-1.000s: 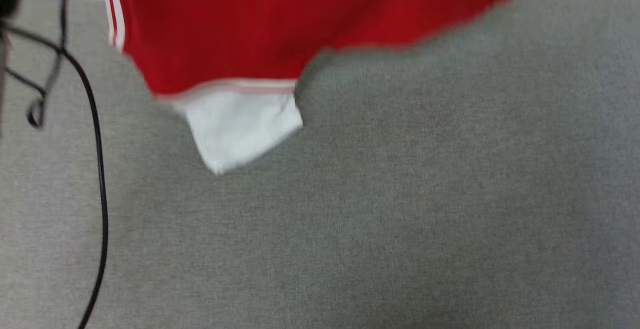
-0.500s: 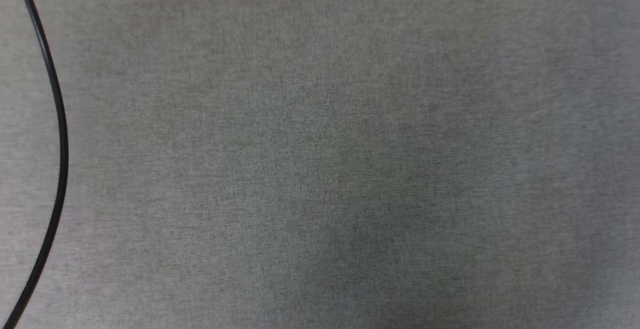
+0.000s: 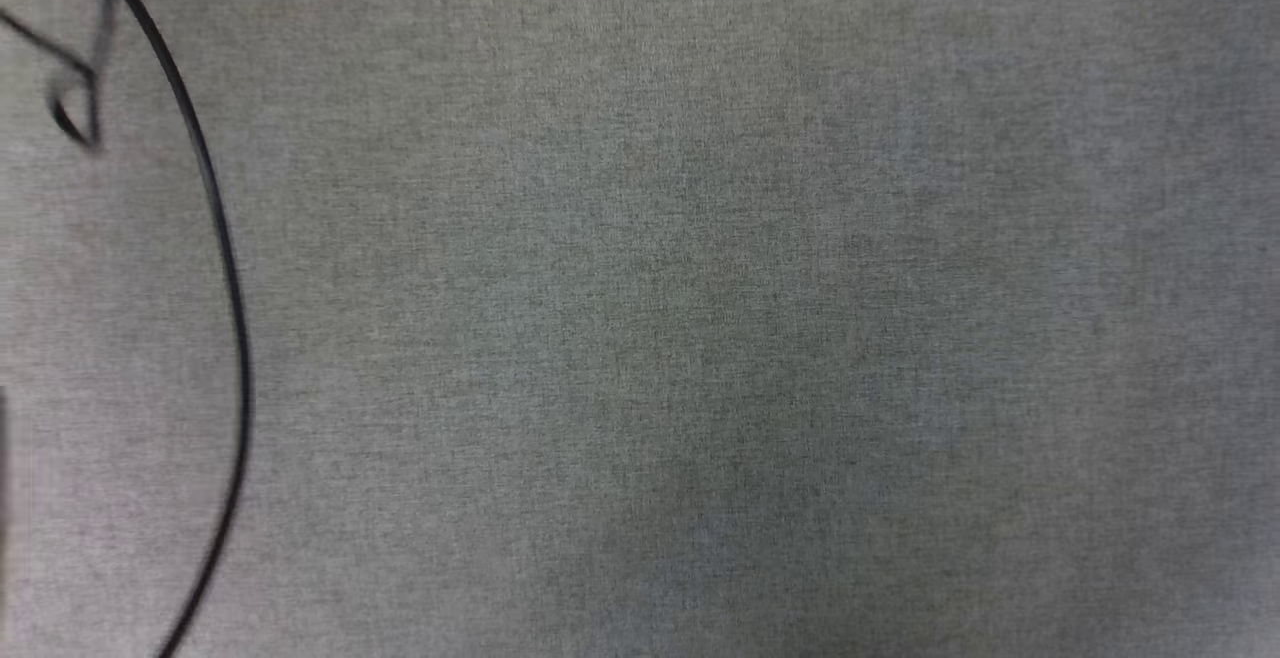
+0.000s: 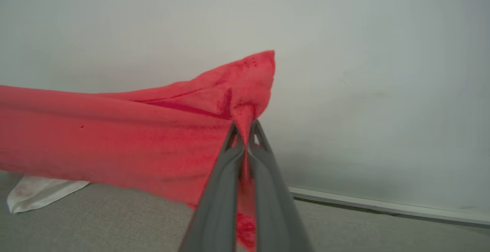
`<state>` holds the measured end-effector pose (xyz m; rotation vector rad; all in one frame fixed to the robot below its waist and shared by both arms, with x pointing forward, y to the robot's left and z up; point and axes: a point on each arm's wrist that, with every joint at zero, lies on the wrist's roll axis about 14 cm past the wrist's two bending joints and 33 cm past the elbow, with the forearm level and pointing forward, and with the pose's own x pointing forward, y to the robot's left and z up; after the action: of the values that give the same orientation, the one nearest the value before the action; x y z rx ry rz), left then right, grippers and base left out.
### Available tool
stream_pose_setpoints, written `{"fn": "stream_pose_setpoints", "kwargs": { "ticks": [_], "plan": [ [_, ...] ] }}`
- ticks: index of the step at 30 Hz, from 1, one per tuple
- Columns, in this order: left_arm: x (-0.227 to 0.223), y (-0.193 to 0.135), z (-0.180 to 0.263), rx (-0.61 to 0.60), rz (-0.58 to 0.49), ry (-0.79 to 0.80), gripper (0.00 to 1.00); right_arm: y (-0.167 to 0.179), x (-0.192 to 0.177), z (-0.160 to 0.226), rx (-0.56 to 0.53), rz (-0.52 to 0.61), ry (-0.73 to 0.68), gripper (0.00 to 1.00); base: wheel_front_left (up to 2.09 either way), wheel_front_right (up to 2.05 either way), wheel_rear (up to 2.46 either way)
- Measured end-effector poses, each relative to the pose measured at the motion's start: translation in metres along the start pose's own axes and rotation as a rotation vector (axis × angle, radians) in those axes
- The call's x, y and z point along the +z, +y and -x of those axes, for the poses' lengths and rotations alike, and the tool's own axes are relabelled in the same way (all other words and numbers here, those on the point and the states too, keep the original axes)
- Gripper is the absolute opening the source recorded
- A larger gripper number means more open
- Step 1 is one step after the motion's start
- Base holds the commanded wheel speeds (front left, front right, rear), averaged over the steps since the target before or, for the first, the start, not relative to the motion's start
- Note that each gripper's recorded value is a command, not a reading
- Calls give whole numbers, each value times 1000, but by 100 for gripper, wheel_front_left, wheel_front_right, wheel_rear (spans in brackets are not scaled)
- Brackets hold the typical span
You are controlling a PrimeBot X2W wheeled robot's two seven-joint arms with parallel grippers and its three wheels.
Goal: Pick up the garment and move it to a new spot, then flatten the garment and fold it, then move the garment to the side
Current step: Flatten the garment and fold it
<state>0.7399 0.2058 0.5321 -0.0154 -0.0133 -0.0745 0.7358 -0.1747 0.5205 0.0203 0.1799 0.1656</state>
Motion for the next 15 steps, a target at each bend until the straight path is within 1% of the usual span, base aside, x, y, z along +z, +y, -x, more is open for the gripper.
{"fn": "stream_pose_setpoints", "kwargs": {
  "ticks": [7, 9, 15],
  "plan": [
    [-62, 6, 48, 15, 121, 127, 0, 10, -52, 32, 30, -50, 78, 0, 0, 0, 0],
    [-82, 9, 69, 32, 167, 170, 0, 12, -72, 48, 35, -58, 122, 0, 0, 0, 0],
    [-113, 6, 136, 38, 215, 249, 0, 13, -108, 102, 37, -101, 178, 0, 0, 0, 0]
  ]
}}
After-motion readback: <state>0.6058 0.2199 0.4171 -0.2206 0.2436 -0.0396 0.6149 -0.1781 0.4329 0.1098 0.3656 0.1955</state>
